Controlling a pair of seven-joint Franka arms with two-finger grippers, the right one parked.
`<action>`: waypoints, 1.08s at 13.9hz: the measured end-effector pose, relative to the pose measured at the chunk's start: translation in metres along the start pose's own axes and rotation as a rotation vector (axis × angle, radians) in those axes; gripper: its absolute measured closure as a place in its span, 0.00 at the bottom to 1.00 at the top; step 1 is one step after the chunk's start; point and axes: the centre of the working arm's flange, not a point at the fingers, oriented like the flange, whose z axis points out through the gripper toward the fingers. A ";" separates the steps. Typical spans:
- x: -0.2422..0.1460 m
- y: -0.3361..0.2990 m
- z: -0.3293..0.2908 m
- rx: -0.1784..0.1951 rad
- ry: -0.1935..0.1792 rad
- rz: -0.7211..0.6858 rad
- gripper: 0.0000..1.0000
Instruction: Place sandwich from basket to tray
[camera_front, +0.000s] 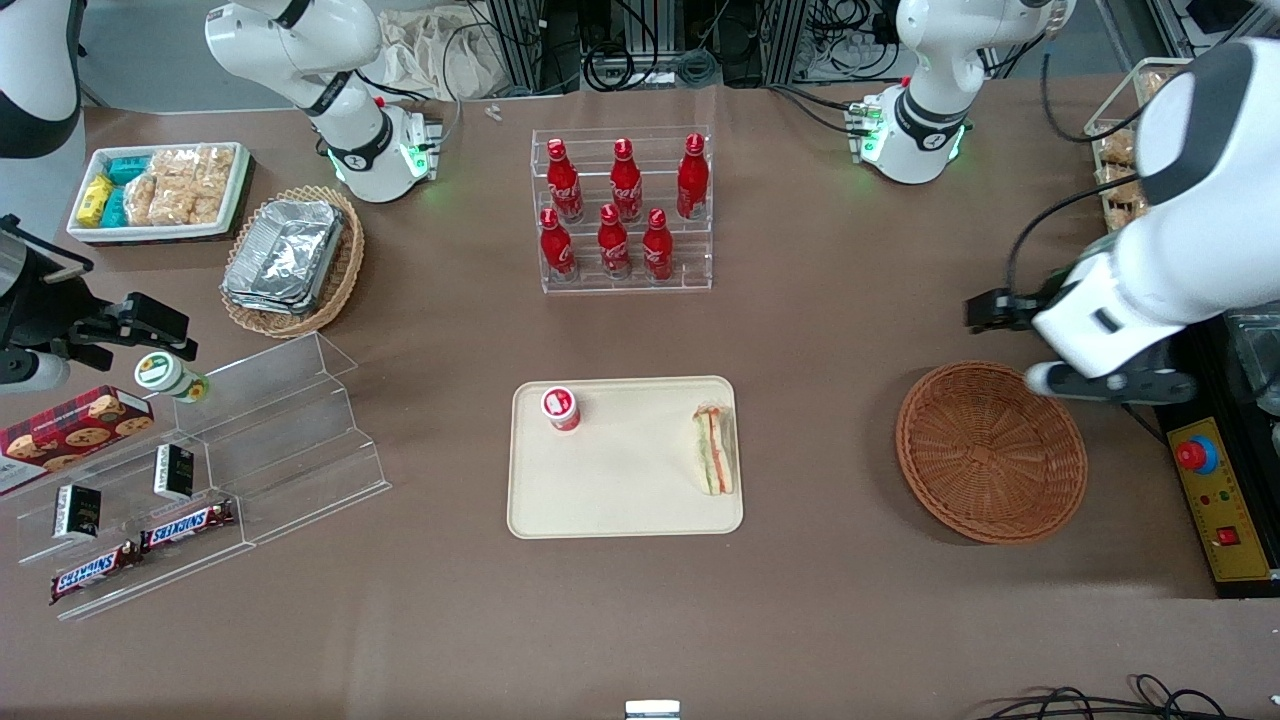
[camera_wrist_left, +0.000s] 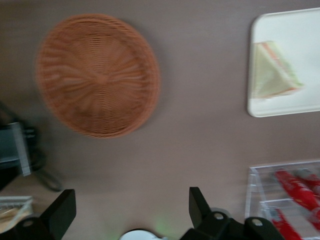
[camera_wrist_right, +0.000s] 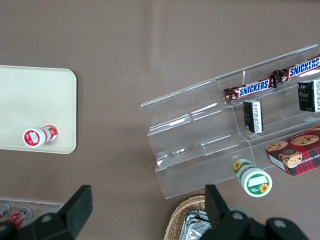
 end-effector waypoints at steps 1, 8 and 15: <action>-0.004 -0.006 -0.004 0.025 0.001 -0.010 0.00; -0.032 -0.050 -0.041 0.045 0.055 -0.097 0.00; -0.034 -0.065 -0.043 0.042 0.059 -0.126 0.00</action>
